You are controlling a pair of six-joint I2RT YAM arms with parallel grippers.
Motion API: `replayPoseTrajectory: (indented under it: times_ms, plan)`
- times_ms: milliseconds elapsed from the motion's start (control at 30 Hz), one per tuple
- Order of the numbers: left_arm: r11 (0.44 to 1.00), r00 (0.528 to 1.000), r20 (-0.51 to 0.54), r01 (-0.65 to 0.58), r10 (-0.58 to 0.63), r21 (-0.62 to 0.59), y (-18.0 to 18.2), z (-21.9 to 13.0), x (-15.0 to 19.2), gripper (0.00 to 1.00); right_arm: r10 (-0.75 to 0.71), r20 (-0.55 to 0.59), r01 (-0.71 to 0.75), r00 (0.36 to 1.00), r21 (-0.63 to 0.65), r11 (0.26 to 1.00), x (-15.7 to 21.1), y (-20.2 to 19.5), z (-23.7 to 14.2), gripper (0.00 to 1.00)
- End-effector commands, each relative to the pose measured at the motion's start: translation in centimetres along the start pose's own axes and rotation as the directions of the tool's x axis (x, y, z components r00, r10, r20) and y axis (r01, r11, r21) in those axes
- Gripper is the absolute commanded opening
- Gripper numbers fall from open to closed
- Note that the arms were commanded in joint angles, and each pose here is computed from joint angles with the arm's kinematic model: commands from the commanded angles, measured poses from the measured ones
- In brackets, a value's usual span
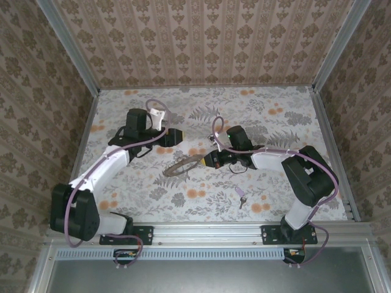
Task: Put the keys on the keyring
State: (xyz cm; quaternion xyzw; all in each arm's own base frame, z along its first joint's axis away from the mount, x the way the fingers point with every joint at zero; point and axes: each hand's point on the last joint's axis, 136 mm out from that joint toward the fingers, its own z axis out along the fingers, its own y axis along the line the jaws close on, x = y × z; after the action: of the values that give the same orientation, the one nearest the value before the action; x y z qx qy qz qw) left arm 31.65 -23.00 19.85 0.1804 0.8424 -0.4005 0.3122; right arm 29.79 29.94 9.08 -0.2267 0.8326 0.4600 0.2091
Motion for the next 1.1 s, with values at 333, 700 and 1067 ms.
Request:
replayPoseTrajectory:
  times_ms: [333, 700, 1067]
  plan:
    - [0.994, 0.989, -0.143, -0.015, 0.031, 0.113, -0.8, 5.5, 2.8, 0.56, 0.030, -0.033, -0.027, 0.999, 0.075, 0.997, 1.3, -3.1, 0.7, 0.00]
    - [0.993, 0.977, -0.211, -0.002, 0.027, 0.117, -0.8, 7.7, 5.6, 0.52, 0.101, -0.052, -0.093, 0.993, 0.136, 0.986, 3.1, -5.7, 1.2, 0.00]
    - [0.995, 0.980, -0.198, -0.005, 0.025, 0.101, -0.7, 7.4, 5.7, 0.52, 0.132, -0.034, -0.125, 0.991, 0.159, 0.979, 3.2, -6.7, 1.3, 0.25]
